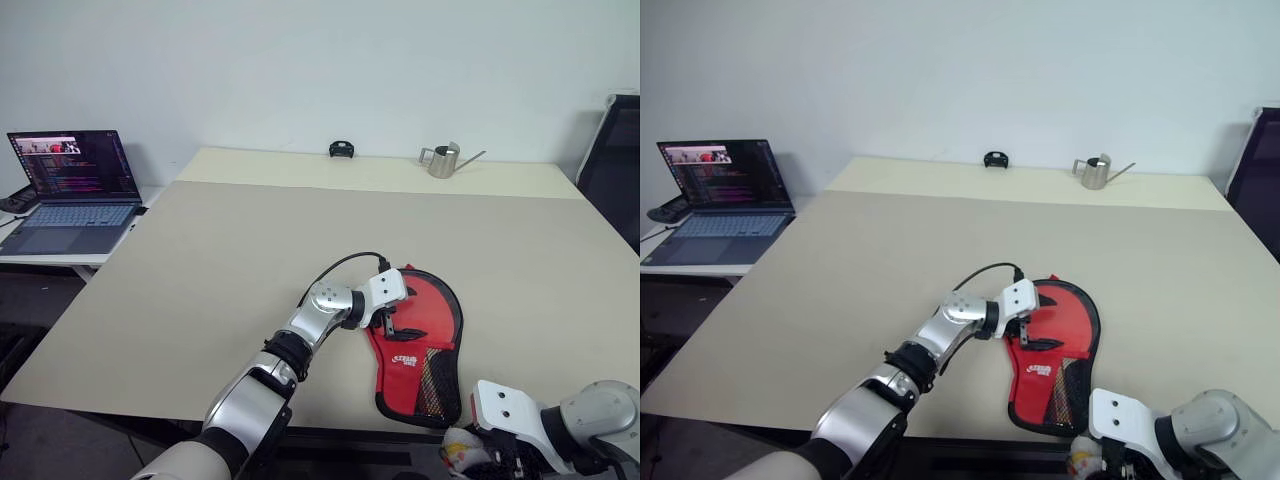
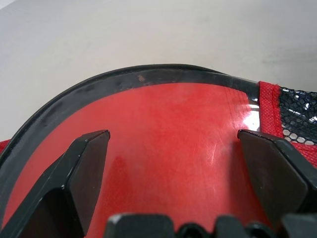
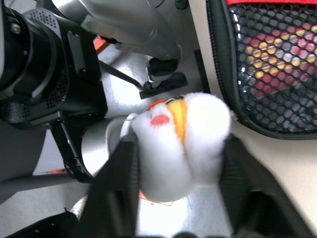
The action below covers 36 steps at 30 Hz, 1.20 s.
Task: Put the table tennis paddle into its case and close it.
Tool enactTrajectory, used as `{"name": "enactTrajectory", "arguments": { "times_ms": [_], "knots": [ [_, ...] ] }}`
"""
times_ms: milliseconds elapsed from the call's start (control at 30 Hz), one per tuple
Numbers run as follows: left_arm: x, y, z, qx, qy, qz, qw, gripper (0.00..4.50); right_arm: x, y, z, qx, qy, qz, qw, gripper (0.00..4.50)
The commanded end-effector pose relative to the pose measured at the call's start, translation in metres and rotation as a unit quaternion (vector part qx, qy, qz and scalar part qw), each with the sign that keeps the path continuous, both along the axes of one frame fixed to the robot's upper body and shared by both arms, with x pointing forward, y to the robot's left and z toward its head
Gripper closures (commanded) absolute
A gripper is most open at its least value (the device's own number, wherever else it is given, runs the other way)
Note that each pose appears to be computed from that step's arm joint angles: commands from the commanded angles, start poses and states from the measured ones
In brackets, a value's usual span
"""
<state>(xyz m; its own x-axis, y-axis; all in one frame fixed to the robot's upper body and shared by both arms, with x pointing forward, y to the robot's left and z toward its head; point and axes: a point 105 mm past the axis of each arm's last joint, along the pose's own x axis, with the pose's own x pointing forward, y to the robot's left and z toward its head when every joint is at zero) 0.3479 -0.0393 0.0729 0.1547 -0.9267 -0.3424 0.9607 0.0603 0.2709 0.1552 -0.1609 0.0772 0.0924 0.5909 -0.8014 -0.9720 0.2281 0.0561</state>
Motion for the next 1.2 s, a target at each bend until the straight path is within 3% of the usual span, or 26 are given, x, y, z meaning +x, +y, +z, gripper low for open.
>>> {"name": "enactTrajectory", "arguments": {
  "times_ms": [33,100,133,300,467,600,933,1067,1200],
  "knots": [
    [-0.015,0.017,-0.052,0.089,0.056,-0.004,0.994,0.00,-0.005,0.008,0.012,0.021,-0.007,0.017,1.000,0.89],
    [-0.016,0.017,-0.052,0.089,0.056,-0.004,0.994,0.00,-0.008,0.009,0.017,0.031,-0.002,0.015,0.999,0.17],
    [-0.016,0.017,-0.052,0.089,0.056,-0.004,0.995,0.00,-0.009,0.010,0.020,0.035,-0.001,0.013,0.999,0.08],
    [-0.015,0.015,-0.052,0.087,0.055,-0.003,0.995,0.00,-0.005,0.010,0.034,0.059,-0.016,-0.005,0.998,0.08],
    [-0.015,0.016,-0.043,0.061,0.057,-0.006,0.997,0.00,0.029,0.002,0.060,0.105,-0.063,-0.063,0.990,0.08],
    [-0.016,0.020,-0.034,0.038,0.060,-0.019,0.997,0.00,0.047,-0.002,0.065,0.126,-0.075,-0.087,0.985,0.08],
    [-0.007,0.056,0.024,-0.063,0.055,0.001,0.996,0.00,0.121,-0.032,0.079,0.169,-0.199,-0.173,0.950,0.08],
    [-0.006,0.081,0.044,-0.084,0.048,0.033,0.995,0.00,0.151,-0.043,0.087,0.199,-0.255,-0.215,0.922,0.08],
    [-0.011,0.126,0.063,-0.103,0.030,0.103,0.989,0.00,0.172,-0.049,0.080,0.211,-0.265,-0.224,0.914,0.08]
  ]
}}
